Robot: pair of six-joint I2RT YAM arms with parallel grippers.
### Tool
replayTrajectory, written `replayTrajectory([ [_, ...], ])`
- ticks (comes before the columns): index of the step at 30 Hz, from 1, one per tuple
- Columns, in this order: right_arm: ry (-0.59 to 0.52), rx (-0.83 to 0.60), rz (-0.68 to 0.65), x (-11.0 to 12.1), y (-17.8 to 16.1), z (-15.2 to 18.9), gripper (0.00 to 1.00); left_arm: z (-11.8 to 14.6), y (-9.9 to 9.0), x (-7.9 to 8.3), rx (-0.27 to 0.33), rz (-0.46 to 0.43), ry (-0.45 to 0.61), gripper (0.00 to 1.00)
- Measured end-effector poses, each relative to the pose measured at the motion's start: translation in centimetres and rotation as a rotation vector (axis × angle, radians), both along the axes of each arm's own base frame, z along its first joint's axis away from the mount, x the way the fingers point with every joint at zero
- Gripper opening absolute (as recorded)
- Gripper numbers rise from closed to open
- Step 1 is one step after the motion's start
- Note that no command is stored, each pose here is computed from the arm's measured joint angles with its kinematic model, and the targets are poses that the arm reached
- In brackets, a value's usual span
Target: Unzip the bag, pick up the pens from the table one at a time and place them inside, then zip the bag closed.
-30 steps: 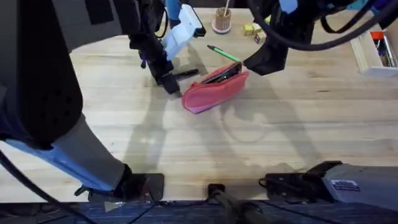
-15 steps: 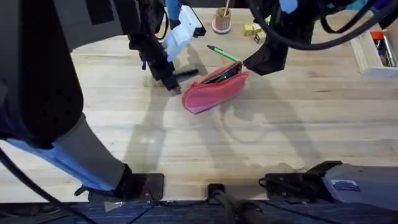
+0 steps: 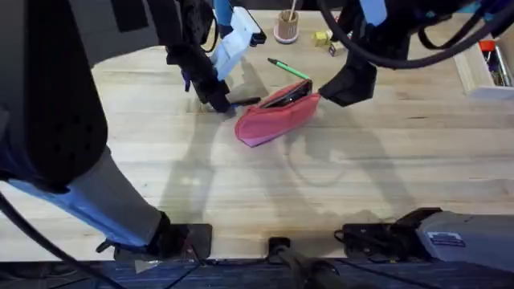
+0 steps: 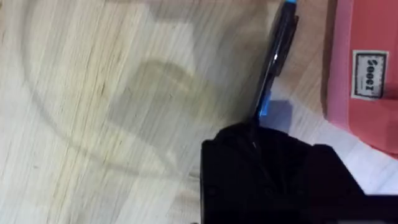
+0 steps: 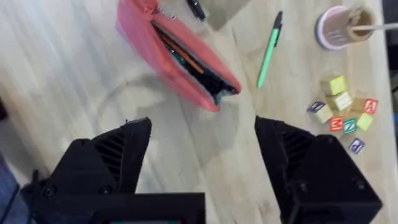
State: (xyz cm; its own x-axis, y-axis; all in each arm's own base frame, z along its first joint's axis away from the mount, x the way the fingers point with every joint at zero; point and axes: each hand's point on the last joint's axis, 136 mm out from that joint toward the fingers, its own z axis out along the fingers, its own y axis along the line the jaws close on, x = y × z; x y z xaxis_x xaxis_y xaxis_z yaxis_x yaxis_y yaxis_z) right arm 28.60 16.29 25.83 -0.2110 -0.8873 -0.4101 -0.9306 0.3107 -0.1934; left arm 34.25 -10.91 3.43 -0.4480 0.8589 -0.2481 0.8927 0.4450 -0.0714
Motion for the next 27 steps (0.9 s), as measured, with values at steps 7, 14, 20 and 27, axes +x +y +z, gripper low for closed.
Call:
replayTrajectory([
  [7, -0.046, 0.047, -0.047, -1.5, -0.7, 2.4, 0.997, 0.2, 0.1, 0.1, 0.01, 0.043, 0.043, 0.04],
  [14, -0.153, 0.091, -0.066, -4.2, -2.1, 5.9, 0.997, 0.7, -0.2, 0.4, 0.039, 0.089, 0.139, 0.041],
  [20, -0.148, 0.095, -0.101, -5.4, -2.9, 6.4, 0.997, 4.8, -1.9, 2.8, 0.012, 0.119, 0.101, 0.042],
  [27, -0.08, 0.097, -0.167, -6.6, -3.5, 5.8, 0.997, 9.6, -5.6, 3.0, -0.056, 0.092, 0.079, 0.042],
])
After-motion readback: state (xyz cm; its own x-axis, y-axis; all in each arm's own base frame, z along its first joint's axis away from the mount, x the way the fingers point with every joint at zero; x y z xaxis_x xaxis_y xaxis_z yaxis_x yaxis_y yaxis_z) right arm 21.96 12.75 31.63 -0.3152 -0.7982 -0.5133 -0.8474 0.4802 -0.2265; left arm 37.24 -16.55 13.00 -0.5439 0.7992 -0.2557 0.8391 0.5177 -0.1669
